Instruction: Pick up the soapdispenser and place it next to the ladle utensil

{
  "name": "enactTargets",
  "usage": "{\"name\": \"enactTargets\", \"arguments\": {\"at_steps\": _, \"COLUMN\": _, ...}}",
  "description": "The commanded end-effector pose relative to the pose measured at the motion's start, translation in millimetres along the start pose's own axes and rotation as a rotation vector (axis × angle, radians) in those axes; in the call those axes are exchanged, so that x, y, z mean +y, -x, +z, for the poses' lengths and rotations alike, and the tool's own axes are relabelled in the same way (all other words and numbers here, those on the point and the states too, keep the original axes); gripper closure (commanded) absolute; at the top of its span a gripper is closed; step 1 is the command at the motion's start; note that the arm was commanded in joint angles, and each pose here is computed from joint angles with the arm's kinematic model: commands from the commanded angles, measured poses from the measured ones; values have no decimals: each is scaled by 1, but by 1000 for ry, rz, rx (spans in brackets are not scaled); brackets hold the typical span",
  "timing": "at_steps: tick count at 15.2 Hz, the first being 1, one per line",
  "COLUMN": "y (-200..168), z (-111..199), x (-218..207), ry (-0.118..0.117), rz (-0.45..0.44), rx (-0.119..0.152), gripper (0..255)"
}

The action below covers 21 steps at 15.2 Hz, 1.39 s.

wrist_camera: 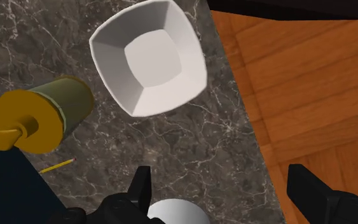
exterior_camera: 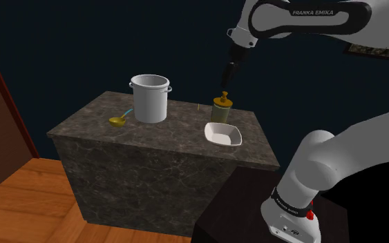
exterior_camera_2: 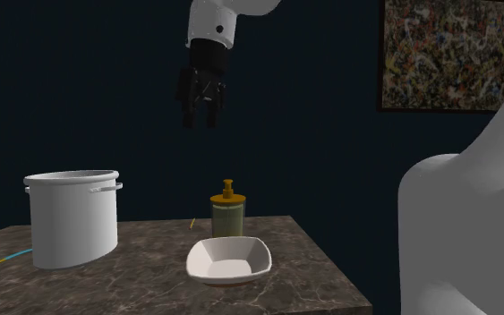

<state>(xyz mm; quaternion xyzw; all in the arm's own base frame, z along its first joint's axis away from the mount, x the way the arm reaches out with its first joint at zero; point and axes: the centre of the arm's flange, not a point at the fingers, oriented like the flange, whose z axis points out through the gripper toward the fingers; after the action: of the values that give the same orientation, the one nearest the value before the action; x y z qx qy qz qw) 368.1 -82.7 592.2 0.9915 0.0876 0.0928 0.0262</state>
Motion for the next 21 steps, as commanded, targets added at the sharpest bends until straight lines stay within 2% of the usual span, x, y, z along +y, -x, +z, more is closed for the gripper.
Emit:
{"name": "enactTargets", "arguments": {"at_steps": 1, "y": -4, "z": 11, "x": 23, "ry": -4, "rz": 7, "rx": -4, "gripper": 0}}
{"name": "enactTargets", "arguments": {"at_steps": 21, "y": -31, "z": 145, "x": 258, "ry": -54, "rz": 81, "rx": -43, "gripper": 0}}
